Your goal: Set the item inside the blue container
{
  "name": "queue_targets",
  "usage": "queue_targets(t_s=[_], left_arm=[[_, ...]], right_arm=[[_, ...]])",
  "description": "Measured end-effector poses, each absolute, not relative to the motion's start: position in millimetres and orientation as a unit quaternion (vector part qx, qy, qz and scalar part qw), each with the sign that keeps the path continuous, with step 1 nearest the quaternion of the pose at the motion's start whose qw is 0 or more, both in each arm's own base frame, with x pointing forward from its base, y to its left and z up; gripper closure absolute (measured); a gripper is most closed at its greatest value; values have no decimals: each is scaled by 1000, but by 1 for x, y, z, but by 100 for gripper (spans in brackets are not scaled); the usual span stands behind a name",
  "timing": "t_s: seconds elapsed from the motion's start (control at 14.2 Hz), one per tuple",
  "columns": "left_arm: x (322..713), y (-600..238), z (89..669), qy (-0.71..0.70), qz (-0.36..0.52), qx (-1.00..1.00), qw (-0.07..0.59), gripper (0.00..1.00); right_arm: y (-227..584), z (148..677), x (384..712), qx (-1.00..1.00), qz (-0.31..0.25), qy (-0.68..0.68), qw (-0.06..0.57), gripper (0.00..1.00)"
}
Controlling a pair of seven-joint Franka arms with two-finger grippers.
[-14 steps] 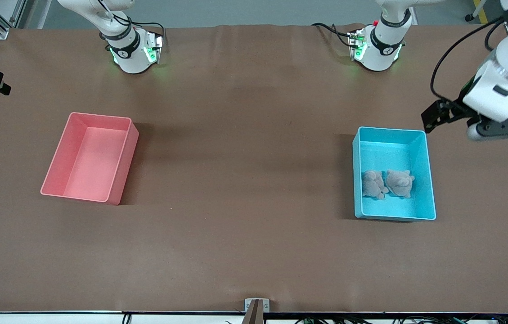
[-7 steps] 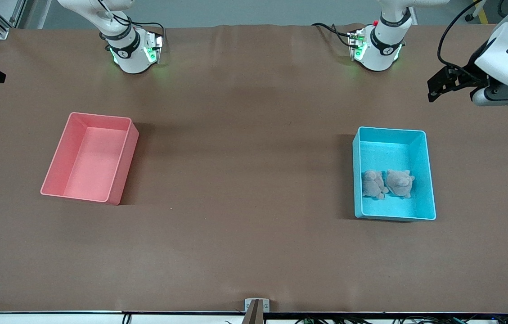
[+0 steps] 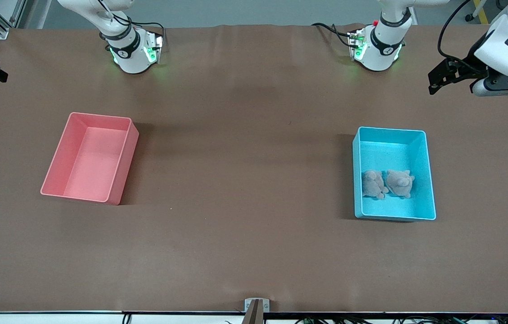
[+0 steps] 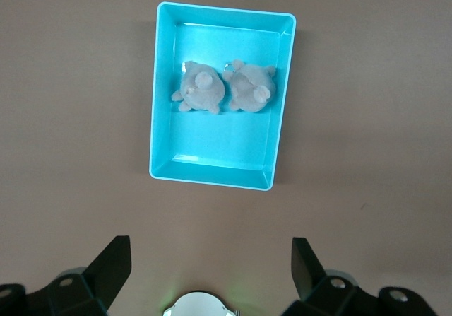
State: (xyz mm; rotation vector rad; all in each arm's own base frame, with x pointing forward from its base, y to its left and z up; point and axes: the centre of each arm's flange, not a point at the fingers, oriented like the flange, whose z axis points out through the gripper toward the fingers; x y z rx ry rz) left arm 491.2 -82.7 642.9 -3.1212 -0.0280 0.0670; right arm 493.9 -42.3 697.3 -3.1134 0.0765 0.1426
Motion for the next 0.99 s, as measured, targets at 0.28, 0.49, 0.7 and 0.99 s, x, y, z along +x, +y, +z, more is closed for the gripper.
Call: queue_targets(t_s=[0.28, 0.49, 0.7, 0.99], left_arm=[[490, -87, 644, -5, 20, -1000, 11, 0], [491, -87, 649, -4, 14, -1000, 10, 0], [491, -84, 651, -7, 11, -1000, 10, 0], [492, -78, 651, -13, 11, -1000, 10, 0]], right_arm=[[-41, 694, 494, -998, 50, 23, 12, 0], [-41, 694, 494, -998, 51, 23, 12, 0], [-40, 694, 494, -998, 51, 23, 13, 0], [-41, 694, 494, -998, 49, 13, 22, 0]])
